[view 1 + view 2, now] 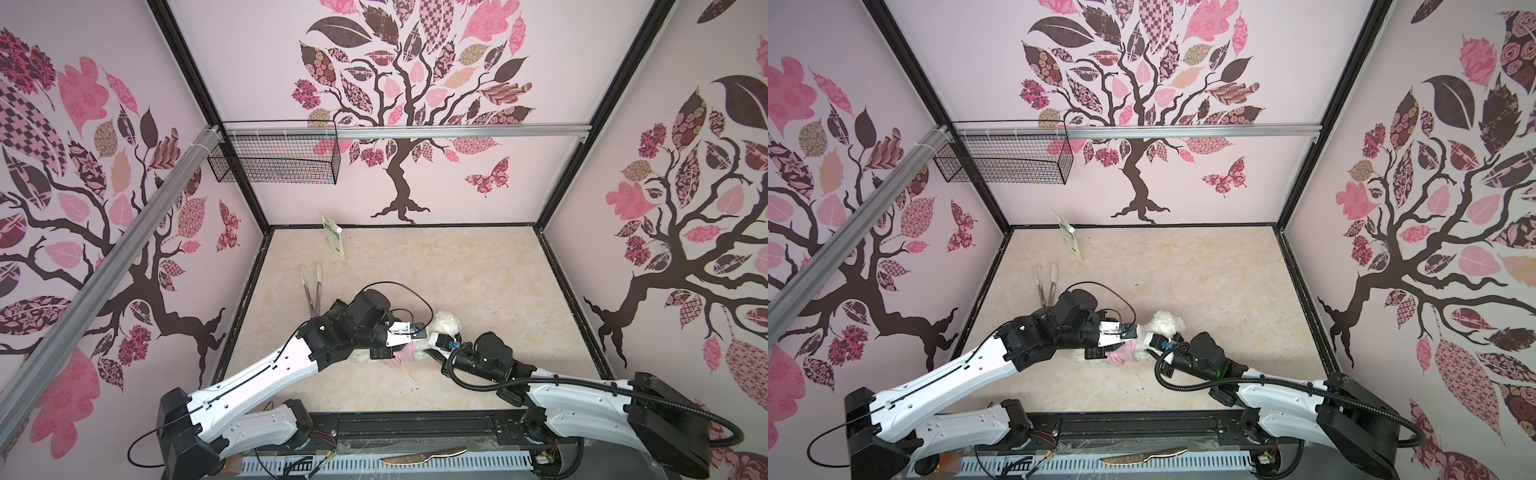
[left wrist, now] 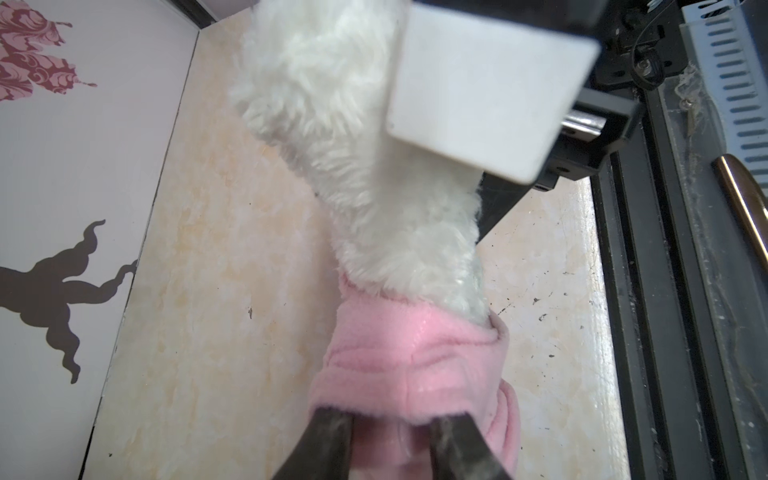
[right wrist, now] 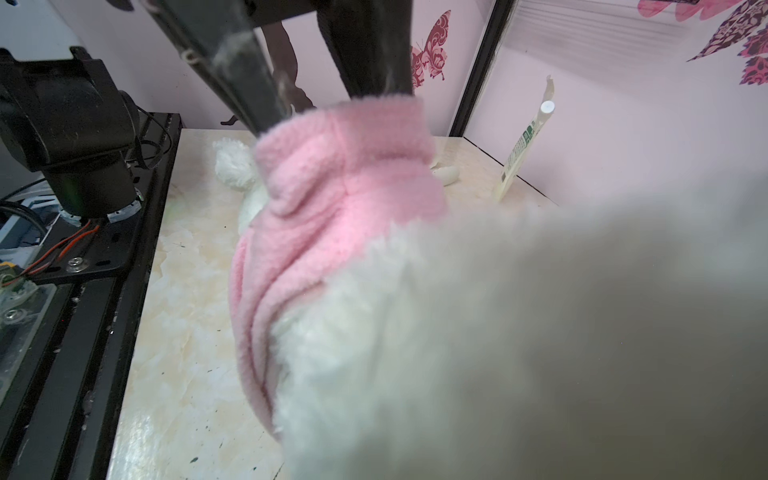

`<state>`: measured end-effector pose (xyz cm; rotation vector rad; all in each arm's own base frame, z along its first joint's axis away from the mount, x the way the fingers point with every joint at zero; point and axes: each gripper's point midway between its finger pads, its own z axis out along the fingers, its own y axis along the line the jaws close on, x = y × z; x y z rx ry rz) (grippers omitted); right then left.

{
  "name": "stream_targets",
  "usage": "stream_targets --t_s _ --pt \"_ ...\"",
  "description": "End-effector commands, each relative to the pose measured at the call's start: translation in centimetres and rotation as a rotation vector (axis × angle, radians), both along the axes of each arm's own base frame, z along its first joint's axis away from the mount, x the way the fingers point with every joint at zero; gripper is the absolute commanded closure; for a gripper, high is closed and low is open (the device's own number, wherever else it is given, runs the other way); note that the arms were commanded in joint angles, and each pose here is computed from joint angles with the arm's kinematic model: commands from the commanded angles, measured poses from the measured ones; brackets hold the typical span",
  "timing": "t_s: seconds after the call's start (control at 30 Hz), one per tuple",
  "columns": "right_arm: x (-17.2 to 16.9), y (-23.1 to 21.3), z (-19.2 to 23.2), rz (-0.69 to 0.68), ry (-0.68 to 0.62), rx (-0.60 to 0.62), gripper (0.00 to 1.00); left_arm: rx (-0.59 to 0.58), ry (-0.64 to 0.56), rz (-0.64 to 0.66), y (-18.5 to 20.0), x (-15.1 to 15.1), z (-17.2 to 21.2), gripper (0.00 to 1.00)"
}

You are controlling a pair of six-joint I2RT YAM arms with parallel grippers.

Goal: Dress the teddy bear

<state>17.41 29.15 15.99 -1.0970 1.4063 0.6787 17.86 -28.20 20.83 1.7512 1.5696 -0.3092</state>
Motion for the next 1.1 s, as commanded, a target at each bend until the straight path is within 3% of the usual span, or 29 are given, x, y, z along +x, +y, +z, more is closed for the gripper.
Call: stream_targets --t_s 0.0,0.17,0.3,0.4,0.57,0.63,1.07 --pt "-1.0 1.5 6.7 0.085 -0.096 0.200 0.87 -0.011 0.066 -0.038 -1.2 -0.6 -0.3 0.65" --pt "-1.1 1.4 9.8 0.093 -0.102 0.305 0.87 0.075 0.167 -0.053 -0.6 -1.8 -3.4 0.68" --pt "-0.9 1.0 11.4 0.073 -0.085 0.377 0.89 0.059 0.227 -0.076 -1.0 -2.6 -3.5 0.88" --pt "0.2 -0.1 10.2 -0.021 -0.048 0.379 0.90 -0.068 0.215 -0.075 -1.5 -2.9 -0.7 1.00" --pt "1.5 -2.4 7.6 -0.151 0.026 0.384 0.93 -0.403 0.210 -0.063 -0.9 -2.6 5.2 1.00" --pt "1.8 -2.9 6.8 -0.182 0.053 0.383 0.94 -0.485 0.211 -0.064 -0.4 -2.6 7.0 1.00" --pt "3.3 -5.1 4.4 -0.273 0.163 0.411 0.97 -0.639 0.201 -0.047 2.6 -2.4 10.3 1.00"
